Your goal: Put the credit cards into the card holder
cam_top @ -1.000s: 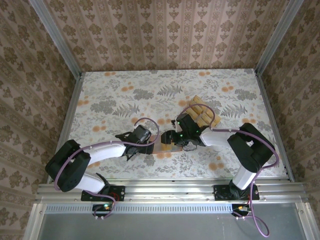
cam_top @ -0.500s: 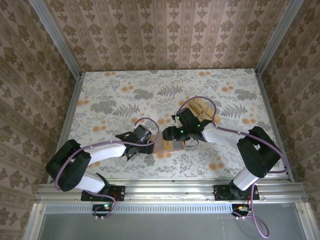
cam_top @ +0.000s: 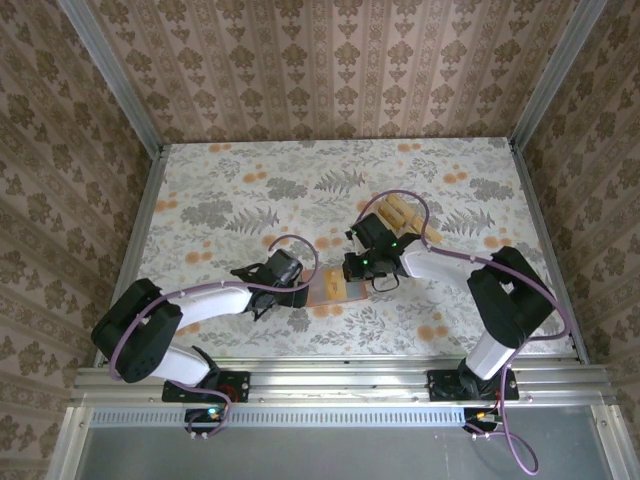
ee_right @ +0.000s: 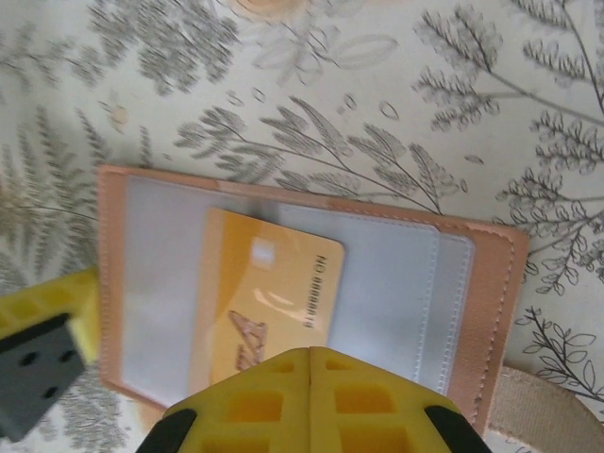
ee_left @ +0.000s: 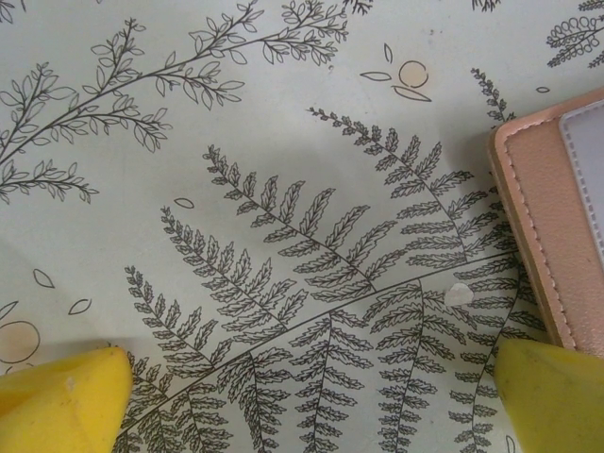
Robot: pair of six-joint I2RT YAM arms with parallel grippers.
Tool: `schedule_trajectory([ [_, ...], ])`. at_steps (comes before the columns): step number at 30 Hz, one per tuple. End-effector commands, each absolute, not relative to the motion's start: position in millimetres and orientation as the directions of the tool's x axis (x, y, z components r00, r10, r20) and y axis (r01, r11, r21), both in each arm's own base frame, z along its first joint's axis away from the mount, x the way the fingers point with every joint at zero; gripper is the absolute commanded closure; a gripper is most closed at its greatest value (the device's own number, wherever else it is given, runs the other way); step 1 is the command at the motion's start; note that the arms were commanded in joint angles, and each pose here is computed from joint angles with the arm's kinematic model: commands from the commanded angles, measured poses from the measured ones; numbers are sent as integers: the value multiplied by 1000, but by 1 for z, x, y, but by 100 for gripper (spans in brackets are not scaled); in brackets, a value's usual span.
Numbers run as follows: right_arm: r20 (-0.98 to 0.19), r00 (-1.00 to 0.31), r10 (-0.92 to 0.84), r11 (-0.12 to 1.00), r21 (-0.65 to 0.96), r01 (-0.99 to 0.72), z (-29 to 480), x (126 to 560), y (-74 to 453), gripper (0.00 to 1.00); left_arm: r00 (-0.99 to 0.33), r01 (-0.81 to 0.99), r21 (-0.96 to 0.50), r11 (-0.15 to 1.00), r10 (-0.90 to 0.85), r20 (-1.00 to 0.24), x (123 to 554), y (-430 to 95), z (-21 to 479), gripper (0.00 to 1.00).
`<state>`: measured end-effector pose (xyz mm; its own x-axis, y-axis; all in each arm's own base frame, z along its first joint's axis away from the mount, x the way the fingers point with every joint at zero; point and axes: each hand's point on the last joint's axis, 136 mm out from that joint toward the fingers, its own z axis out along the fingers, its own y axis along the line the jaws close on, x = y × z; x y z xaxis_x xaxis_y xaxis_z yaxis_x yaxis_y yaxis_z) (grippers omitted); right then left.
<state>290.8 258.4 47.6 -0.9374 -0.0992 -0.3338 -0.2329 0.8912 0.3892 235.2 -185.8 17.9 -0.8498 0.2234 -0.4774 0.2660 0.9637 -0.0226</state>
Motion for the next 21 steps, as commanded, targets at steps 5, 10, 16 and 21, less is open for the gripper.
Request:
schedule_trajectory([
  [5, -299, -945, -132, 917, 325, -230, 27, 291, 250, 100, -863, 256, -9, 967, 225, -452, 234, -181, 8, 0],
  [10, -281, -949, -142, 913, 333, -235, 20, 288, 256, 100, -864, 257, -11, 966, 225, -451, 234, -182, 7, 0],
  [16, -273, -951, -146, 908, 345, -238, 16, 286, 262, 100, -862, 258, -14, 966, 223, -454, 236, -183, 7, 0],
  [21, -276, -950, -148, 904, 351, -243, 18, 285, 265, 100, -863, 265, -16, 964, 229, -450, 237, -186, 5, 0],
])
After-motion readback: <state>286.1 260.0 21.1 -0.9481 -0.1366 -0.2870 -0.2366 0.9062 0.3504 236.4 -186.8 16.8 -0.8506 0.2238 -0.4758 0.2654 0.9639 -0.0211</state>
